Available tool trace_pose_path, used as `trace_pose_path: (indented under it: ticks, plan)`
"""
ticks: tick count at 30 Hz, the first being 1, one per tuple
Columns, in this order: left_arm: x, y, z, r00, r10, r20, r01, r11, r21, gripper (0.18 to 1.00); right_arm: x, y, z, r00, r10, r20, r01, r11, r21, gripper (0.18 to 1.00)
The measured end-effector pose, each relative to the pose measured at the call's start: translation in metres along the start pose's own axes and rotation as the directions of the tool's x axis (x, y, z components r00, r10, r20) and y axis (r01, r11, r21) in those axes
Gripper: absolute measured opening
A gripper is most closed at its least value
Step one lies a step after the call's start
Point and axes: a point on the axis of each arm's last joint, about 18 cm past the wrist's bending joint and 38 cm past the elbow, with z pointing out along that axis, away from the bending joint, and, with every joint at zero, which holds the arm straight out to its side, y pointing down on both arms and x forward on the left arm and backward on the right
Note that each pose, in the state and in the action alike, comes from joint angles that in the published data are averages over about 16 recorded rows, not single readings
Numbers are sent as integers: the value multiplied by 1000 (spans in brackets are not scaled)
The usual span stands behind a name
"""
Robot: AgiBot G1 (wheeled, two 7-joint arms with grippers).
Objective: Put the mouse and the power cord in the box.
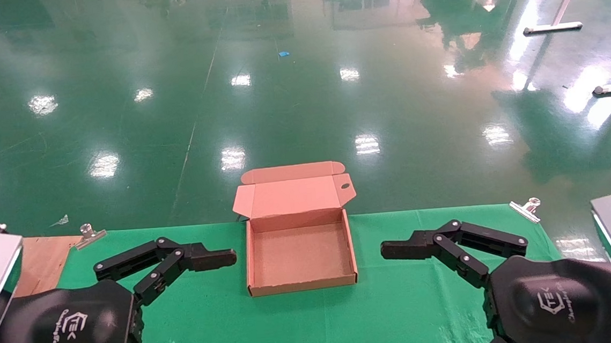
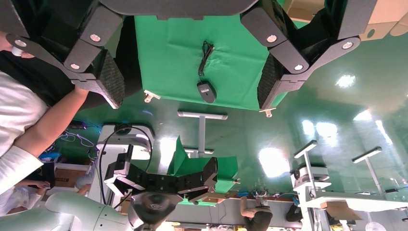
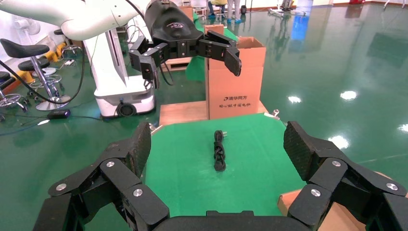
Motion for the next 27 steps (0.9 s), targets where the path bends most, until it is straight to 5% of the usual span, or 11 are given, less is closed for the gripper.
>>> trace_pose_path:
  ticks: [27]
  plan:
    - [0, 1, 0, 1000, -2, -1, 2, 1000, -2, 1001, 0, 0, 0, 1000, 1, 1, -1, 1000, 0, 1001]
